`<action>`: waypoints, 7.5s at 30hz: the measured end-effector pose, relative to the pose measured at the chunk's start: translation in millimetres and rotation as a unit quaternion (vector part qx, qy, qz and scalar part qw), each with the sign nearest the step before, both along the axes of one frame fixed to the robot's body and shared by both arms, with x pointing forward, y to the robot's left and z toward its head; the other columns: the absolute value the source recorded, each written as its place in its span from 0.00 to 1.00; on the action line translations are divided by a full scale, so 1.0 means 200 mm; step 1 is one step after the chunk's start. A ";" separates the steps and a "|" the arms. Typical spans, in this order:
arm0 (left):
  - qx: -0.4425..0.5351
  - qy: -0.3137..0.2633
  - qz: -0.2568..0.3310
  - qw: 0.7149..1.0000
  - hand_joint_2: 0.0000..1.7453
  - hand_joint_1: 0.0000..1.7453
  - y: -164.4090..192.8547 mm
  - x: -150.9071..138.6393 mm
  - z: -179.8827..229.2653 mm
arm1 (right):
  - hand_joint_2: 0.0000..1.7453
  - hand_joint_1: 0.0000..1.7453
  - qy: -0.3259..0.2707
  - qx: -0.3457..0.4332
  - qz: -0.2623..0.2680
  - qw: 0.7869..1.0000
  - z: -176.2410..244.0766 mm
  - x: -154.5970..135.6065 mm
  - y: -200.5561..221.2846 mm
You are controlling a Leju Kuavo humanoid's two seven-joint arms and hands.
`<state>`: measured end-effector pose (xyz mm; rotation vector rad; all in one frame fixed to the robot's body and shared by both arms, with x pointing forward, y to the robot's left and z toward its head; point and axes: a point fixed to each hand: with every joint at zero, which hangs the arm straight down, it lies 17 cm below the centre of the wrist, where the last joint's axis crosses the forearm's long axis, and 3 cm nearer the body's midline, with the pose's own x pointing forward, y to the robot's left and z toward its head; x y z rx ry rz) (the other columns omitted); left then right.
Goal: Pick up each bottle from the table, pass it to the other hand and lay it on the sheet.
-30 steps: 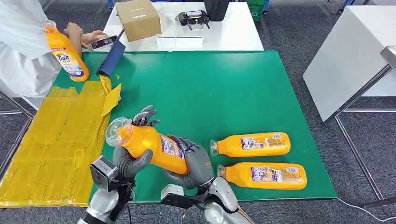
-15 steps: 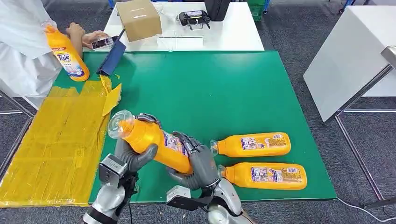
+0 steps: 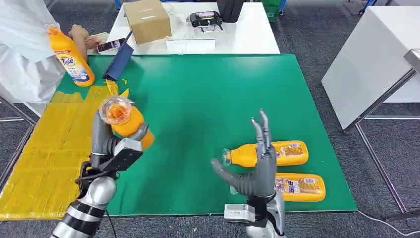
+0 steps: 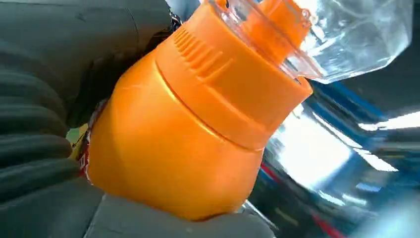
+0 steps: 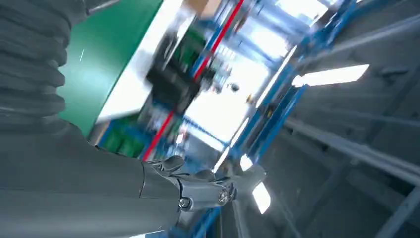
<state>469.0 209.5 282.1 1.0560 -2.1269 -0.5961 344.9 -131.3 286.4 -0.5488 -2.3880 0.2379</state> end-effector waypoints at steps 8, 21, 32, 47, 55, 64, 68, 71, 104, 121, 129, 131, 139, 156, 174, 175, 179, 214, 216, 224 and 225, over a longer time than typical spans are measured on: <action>0.271 -0.001 0.215 0.938 1.00 1.00 0.38 0.18 -0.12 | 1.00 0.00 0.053 -0.130 -0.059 0.988 -0.12 0.07 -0.16; 0.446 0.064 0.167 0.877 1.00 1.00 0.32 0.15 -0.86 | 1.00 0.00 0.212 -0.393 -0.087 0.891 -0.68 0.31 -0.38; 0.399 0.152 0.065 0.902 0.00 0.00 0.19 0.13 -1.11 | 1.00 0.00 0.264 -0.463 -0.094 0.841 -0.87 0.49 -0.53; 0.089 0.193 0.008 0.977 0.00 0.00 0.11 0.15 -0.97 | 1.00 0.00 0.333 -0.496 -0.103 0.795 -1.09 0.64 -0.71; -0.129 0.151 -0.085 0.976 0.00 0.00 0.02 0.04 -0.63 | 1.00 0.00 0.404 -0.519 -0.082 0.749 -1.35 0.64 -0.87; -0.217 0.037 -0.194 0.956 0.00 0.00 -0.09 -0.16 -0.11 | 1.00 0.00 0.466 -0.502 -0.064 0.726 -1.49 0.71 -1.02; -0.219 0.019 -0.206 0.953 0.00 0.00 -0.11 -0.21 -0.03 | 1.00 0.00 0.476 -0.500 -0.066 0.721 -1.51 0.74 -1.04; -0.224 0.010 -0.211 0.951 0.00 0.00 -0.11 -0.23 0.00 | 1.00 0.94 0.481 -0.499 -0.067 0.718 -1.52 0.74 -1.05; -0.218 0.165 -0.295 0.916 1.00 0.00 -0.52 -0.42 -0.36 | 1.00 1.00 0.041 -0.051 -0.107 0.992 -0.04 0.20 -0.39; -0.254 0.182 -0.365 0.877 1.00 0.00 -0.68 -0.43 -0.31 | 1.00 1.00 0.183 -0.047 0.149 0.971 -0.38 0.27 0.35; -0.274 0.172 -0.391 0.861 1.00 0.00 -0.71 -0.43 -0.24 | 1.00 1.00 0.238 -0.109 0.231 0.937 -0.62 0.24 0.72; -0.274 0.171 -0.394 0.861 1.00 0.00 -0.72 -0.43 -0.23 | 1.00 1.00 0.248 -0.123 0.245 0.929 -0.67 0.21 0.79; -0.272 0.170 -0.394 0.861 1.00 0.00 -0.71 -0.43 -0.23 | 1.00 1.00 0.264 -0.147 0.253 0.919 -0.77 0.21 0.85; -0.266 0.150 -0.378 0.874 1.00 1.00 -0.67 -0.41 -0.23 | 1.00 1.00 0.229 -0.201 0.236 0.923 -0.75 0.17 0.92; -0.173 0.078 -0.295 0.937 1.00 1.00 -0.70 -0.39 -0.17 | 1.00 1.00 0.192 -0.164 0.206 0.945 -0.60 0.14 0.78; -0.174 0.077 -0.295 0.936 1.00 1.00 -0.70 -0.38 -0.17 | 1.00 0.93 0.191 -0.161 0.204 0.947 -0.59 0.14 0.77; -0.177 0.068 -0.289 0.938 1.00 1.00 -0.68 -0.37 -0.13 | 1.00 0.00 0.177 -0.132 0.199 0.955 -0.52 0.12 0.70; 0.473 0.078 0.216 0.851 1.00 1.00 0.39 0.16 -0.97 | 1.00 0.00 0.303 -0.413 -0.008 0.859 -1.06 -0.03 -0.28; 0.472 0.085 0.214 0.851 1.00 1.00 0.39 0.14 -1.01 | 1.00 0.00 0.312 -0.426 -0.010 0.849 -1.11 -0.05 -0.33; 0.476 0.093 0.215 0.848 1.00 1.00 0.39 0.14 -1.04 | 1.00 0.00 0.318 -0.446 -0.010 0.837 -1.16 -0.09 -0.39; 0.478 0.094 0.209 0.848 1.00 0.00 0.38 0.14 -1.05 | 1.00 0.00 0.322 -0.447 -0.013 0.834 -1.17 -0.09 -0.40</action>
